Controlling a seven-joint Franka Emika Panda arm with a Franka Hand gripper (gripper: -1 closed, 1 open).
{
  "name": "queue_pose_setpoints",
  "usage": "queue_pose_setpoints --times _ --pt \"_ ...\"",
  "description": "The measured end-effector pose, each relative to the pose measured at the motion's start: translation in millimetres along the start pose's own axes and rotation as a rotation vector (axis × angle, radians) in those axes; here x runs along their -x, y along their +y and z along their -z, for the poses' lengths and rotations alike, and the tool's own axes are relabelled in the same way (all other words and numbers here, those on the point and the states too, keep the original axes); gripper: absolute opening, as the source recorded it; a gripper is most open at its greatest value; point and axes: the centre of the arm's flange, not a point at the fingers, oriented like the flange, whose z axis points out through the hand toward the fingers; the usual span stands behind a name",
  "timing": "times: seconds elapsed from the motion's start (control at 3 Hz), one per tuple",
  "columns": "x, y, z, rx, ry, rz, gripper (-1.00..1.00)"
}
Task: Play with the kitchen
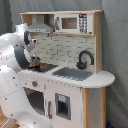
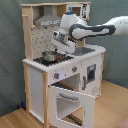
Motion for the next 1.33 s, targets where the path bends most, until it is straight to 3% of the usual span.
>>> queue_pose_setpoints --times 1.33 --pt "-40.7 -1.2 -10.7 -0.039 -0.007 0.128 1.00"
